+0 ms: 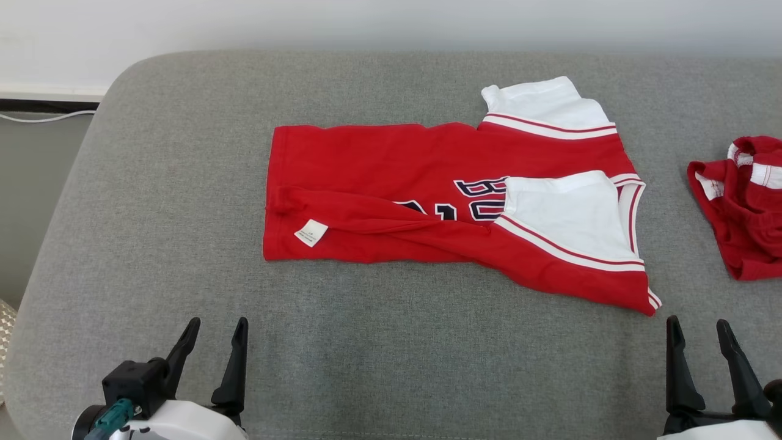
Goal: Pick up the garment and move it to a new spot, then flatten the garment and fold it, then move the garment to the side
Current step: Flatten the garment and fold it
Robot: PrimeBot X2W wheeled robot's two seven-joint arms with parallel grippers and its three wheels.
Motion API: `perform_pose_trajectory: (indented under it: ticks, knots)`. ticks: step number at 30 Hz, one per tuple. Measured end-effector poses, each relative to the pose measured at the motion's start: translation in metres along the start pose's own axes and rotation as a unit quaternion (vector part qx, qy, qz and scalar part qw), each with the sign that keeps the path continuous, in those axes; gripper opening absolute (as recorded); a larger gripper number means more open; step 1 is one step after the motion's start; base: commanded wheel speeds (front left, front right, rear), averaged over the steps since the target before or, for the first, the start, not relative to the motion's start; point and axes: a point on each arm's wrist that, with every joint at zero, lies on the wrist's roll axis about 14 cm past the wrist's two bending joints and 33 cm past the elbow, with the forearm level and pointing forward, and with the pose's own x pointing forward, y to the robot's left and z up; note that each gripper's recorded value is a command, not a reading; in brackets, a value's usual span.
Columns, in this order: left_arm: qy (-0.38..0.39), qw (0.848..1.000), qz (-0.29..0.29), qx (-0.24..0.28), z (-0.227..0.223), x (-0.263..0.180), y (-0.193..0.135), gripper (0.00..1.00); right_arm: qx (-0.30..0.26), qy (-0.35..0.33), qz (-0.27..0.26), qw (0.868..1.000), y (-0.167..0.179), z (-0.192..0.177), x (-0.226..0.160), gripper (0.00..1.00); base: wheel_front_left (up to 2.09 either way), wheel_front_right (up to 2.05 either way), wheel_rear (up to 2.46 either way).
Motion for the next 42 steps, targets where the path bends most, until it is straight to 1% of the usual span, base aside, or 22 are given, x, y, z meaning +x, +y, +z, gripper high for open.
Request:
perform_pose_trajectory:
  ticks: [4,10,14,22,29,34,42]
  knots:
    - [0.016,1.000,-0.016,-0.002,-0.003,0.013,-0.003,1.00,0.007,0.001,0.002,1.000,0.002,-0.002,0.012,1.00,0.00,0.00,0.00]
    - [0.021,0.999,-0.042,-0.022,0.001,0.050,-0.011,1.00,0.012,-0.007,0.018,1.000,0.012,-0.001,0.039,1.00,0.00,0.00,0.00]
    - [0.040,0.997,-0.054,-0.026,-0.007,0.075,-0.012,1.00,0.013,0.010,0.022,1.000,0.014,-0.014,0.052,1.00,0.00,0.00,0.00]
    - [0.081,0.994,-0.068,-0.033,-0.035,0.112,-0.015,1.00,0.015,0.045,0.012,0.999,0.006,-0.040,0.071,1.00,0.00,0.00,0.00]
    - [0.107,0.991,-0.070,-0.045,-0.054,0.123,-0.011,1.00,0.021,0.069,0.011,0.997,0.005,-0.058,0.079,1.00,0.00,0.00,0.00]
    - [0.107,0.990,-0.081,-0.051,-0.055,0.131,-0.016,1.00,0.031,0.079,0.019,0.996,0.011,-0.065,0.084,1.00,0.00,0.00,0.00]
    - [0.113,0.987,-0.098,-0.062,-0.056,0.138,-0.024,1.00,0.053,0.083,0.012,0.995,0.009,-0.071,0.090,1.00,0.00,0.00,0.00]
